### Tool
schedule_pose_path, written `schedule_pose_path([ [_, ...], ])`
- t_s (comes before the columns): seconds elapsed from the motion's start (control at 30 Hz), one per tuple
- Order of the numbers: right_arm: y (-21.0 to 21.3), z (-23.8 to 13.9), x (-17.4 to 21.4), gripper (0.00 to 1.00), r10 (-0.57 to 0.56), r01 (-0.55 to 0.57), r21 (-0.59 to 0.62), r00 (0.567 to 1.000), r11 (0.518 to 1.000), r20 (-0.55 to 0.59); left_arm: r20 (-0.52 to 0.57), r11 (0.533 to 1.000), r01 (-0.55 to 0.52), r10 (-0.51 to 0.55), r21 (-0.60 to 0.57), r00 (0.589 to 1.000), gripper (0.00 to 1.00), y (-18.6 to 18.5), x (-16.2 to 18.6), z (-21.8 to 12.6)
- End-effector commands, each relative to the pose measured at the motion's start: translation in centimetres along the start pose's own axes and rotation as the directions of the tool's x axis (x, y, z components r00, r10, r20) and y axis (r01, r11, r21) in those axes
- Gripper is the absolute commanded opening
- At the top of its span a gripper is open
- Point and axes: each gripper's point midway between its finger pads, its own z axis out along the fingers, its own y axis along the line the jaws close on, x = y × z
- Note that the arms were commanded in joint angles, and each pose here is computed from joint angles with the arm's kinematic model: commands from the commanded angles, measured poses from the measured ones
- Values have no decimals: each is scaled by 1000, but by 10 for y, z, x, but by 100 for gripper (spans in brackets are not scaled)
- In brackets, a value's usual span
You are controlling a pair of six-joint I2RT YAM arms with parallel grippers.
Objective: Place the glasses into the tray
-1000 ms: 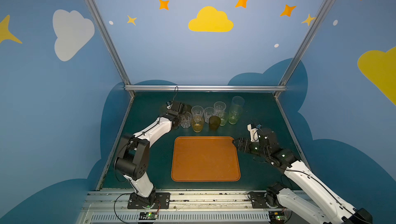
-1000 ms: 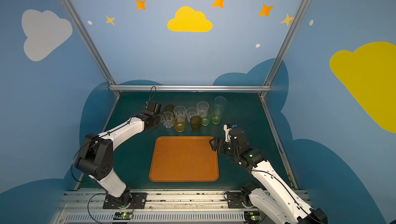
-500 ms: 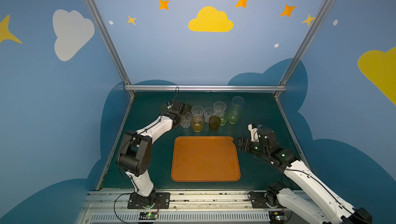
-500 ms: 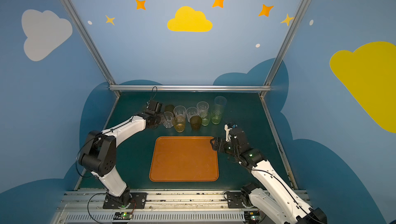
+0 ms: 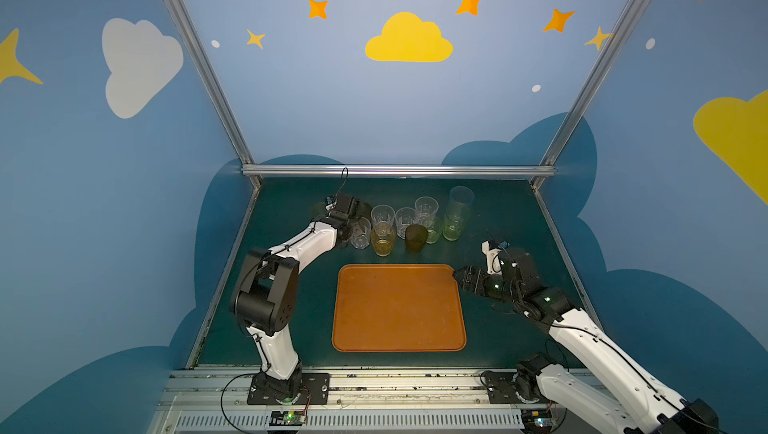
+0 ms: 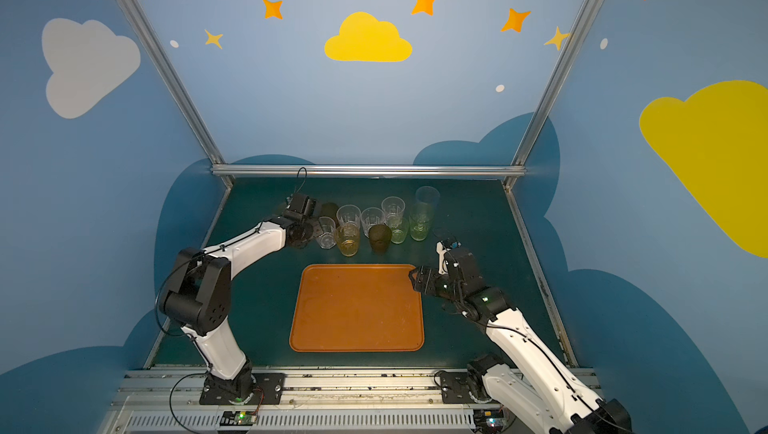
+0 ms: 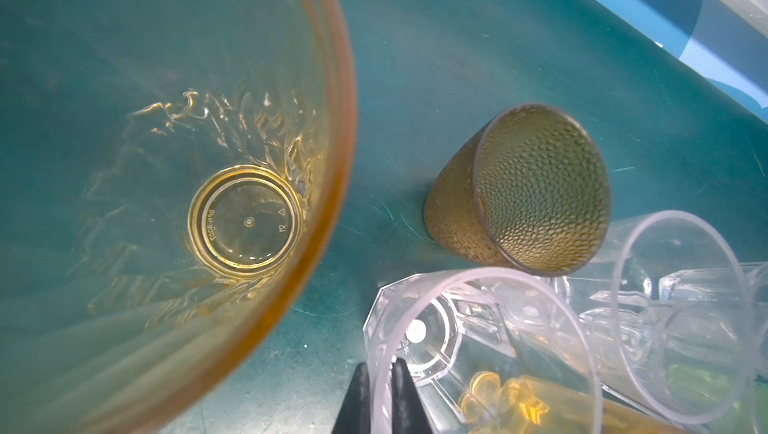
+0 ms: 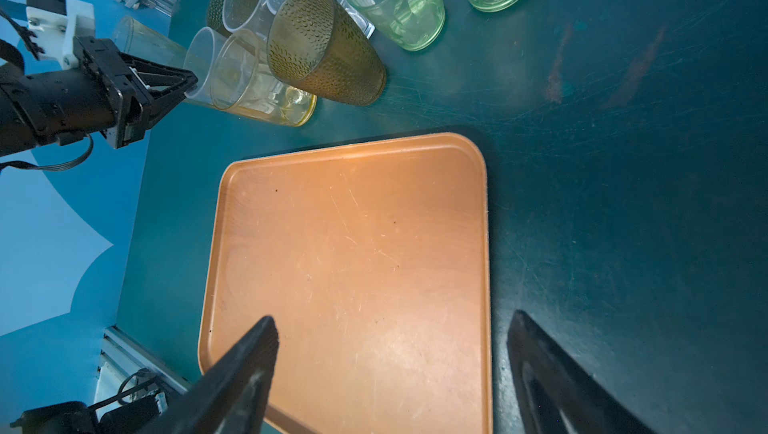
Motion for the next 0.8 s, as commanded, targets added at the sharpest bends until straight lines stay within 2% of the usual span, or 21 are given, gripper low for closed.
schedule_pose_path([
  [0.0,-5,3,4,86,10,-10,11,1000,1000,-12,-17,999,-24,23,-42,1000,13,8,2,3],
  [0.2,-5,2,3,88,13,-13,9,1000,1000,-5,-17,999,-29,29,-43,999,11,8,2,2],
  [0.3,-4,2,2,88,12,-12,4,1000,1000,-1,-19,999,-34,33,-40,999,4,7,1,0],
  [0.77,2,10,-3,88,27,-27,-19,1000,999,-12,-5,1000,-25,25,-1,1000,4,7,0,-21],
])
